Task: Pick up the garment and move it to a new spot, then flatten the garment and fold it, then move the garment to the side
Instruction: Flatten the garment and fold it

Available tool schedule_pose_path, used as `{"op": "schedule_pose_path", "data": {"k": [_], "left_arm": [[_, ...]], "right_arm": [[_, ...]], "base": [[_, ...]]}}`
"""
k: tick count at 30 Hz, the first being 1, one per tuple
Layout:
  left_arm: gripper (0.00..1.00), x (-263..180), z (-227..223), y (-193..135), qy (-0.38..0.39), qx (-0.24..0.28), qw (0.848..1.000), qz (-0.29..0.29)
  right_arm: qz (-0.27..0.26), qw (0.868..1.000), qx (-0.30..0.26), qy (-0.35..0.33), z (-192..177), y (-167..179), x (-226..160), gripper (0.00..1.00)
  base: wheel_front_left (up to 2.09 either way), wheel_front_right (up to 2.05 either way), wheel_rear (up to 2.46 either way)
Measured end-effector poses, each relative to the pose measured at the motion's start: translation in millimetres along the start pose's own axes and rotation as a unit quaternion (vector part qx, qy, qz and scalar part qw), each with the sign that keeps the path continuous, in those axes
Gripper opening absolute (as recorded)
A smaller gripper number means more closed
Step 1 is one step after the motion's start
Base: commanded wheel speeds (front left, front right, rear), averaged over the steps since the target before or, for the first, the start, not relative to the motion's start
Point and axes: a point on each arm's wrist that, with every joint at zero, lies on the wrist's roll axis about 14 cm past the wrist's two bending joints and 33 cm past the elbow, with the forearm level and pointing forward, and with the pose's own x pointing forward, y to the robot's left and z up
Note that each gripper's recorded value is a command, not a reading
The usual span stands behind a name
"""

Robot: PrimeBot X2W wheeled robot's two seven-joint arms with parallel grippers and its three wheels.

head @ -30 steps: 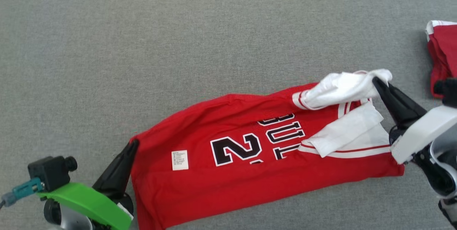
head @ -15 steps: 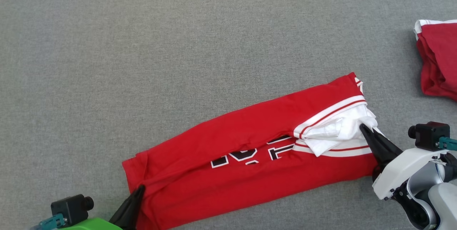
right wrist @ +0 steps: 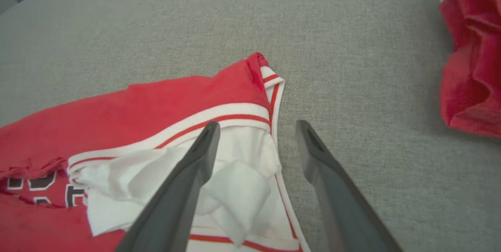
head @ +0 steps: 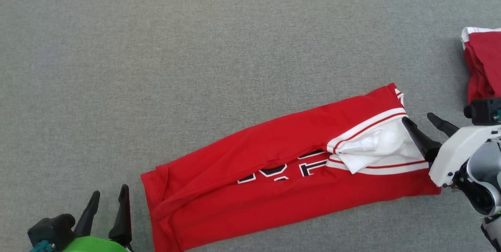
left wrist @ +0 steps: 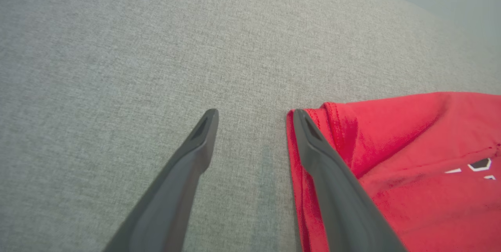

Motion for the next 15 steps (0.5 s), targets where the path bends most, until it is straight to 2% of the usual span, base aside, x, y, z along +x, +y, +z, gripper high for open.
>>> {"op": "schedule_pose_path", "data": {"k": [3, 7, 13, 14, 15], "left_arm": [[1.0, 2.2, 9.2, -0.2, -0.033, 0.026, 0.999, 0.009], [1.0, 2.5, 9.6, -6.6, -0.052, 0.022, 0.998, 0.005], [1.0, -2.9, 14.4, 1.2, -0.084, 0.021, 0.996, 0.019], [1.0, -4.5, 12.4, 2.3, -0.084, 0.017, 0.996, 0.021], [1.0, -5.7, 12.0, 1.6, -0.088, 0.008, 0.996, 0.022]], "right_arm": [[-0.006, 0.999, -0.008, 0.05, -14.6, -0.8, 12.3, 1.0], [-0.018, 0.994, -0.021, 0.109, -41.2, -4.8, 21.2, 1.0], [-0.006, 0.987, -0.004, 0.16, -60.5, 3.1, 27.7, 1.0], [0.0, 0.986, 0.009, 0.168, -62.4, 6.9, 27.3, 0.35], [0.011, 0.983, 0.025, 0.182, -66.0, 13.3, 26.1, 0.0]], "base": [[0.0, 0.0, 0.0], [0.0, 0.0, 0.0], [0.0, 0.0, 0.0], [0.0, 0.0, 0.0], [0.0, 0.0, 0.0]]}}
